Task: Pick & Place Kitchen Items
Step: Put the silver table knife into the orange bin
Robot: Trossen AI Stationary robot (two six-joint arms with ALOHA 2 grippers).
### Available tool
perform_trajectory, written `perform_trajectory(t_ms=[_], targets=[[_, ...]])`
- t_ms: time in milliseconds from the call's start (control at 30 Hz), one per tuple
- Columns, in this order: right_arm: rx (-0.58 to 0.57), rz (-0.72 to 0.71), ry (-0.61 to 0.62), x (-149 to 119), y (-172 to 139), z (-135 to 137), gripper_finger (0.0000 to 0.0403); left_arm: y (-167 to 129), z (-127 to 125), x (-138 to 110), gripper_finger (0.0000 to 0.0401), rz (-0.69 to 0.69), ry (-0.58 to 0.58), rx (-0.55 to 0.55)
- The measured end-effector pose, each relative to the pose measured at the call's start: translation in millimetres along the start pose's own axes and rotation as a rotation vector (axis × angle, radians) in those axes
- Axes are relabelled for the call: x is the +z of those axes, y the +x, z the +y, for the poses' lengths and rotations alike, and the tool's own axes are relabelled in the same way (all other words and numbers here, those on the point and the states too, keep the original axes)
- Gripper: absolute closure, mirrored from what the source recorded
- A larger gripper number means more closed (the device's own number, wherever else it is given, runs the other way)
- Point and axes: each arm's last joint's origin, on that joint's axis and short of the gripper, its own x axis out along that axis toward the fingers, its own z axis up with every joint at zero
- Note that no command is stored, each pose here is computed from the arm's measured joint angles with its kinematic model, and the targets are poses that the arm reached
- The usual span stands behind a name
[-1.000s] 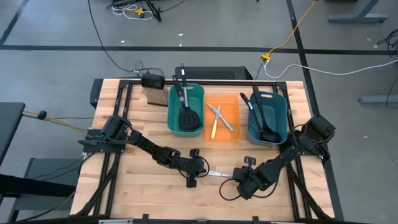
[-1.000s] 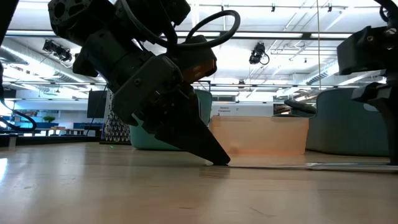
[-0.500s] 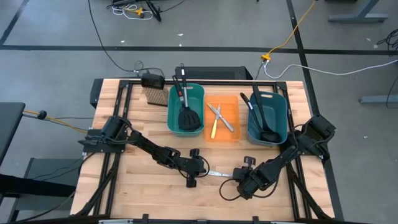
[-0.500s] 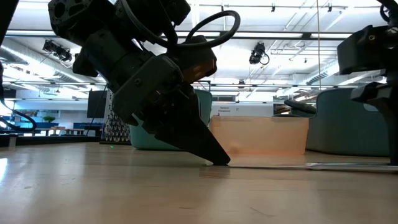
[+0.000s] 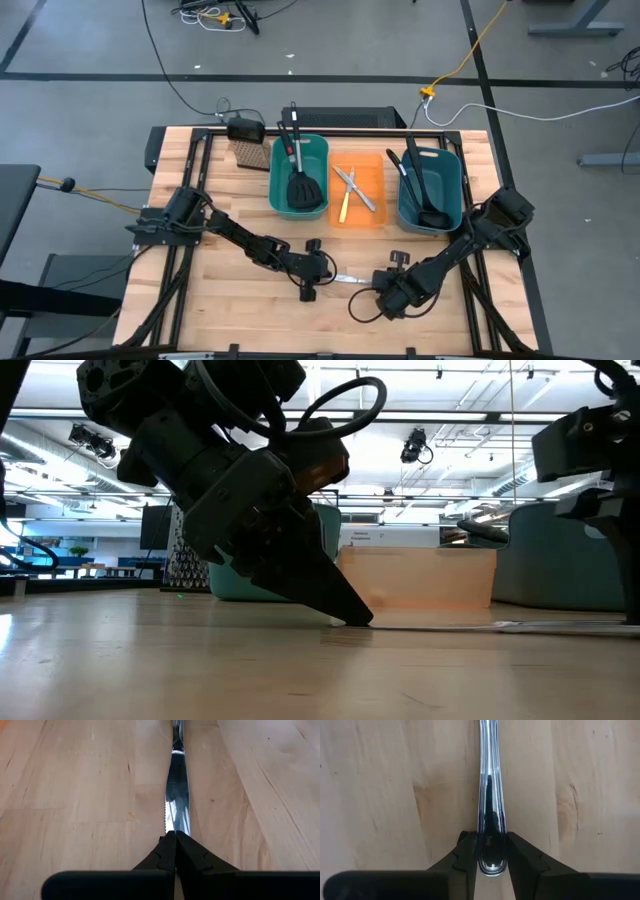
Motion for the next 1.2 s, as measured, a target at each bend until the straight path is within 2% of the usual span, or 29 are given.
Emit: perform_trajectory(t_ms=[400,833,1000,1200], targets=[[-0.006,0.013,-0.021,4.6,-2.7,-2.5,0.0314,-3.8,-0.4,2.9,0.0381,-0.011,0.042,-0.012],[-0.031,0.012,-0.01,2.6,-17.5,-10.4,0.0314,-40.0,-12.6,18.9,0.038,0.029,0.126,-0.073],[-0.032,-0.065,0.019,4.4,-33.0,-15.0,0.0314,-52.4,-25.2,19.2,0.0393,0.023,0.222,-0.003],[-0.045,-0.177,0.079,-0.2,-55.6,-18.2,0.0314,-68.3,-38.4,25.2,0.0393,-0.027,0.279,0.048]])
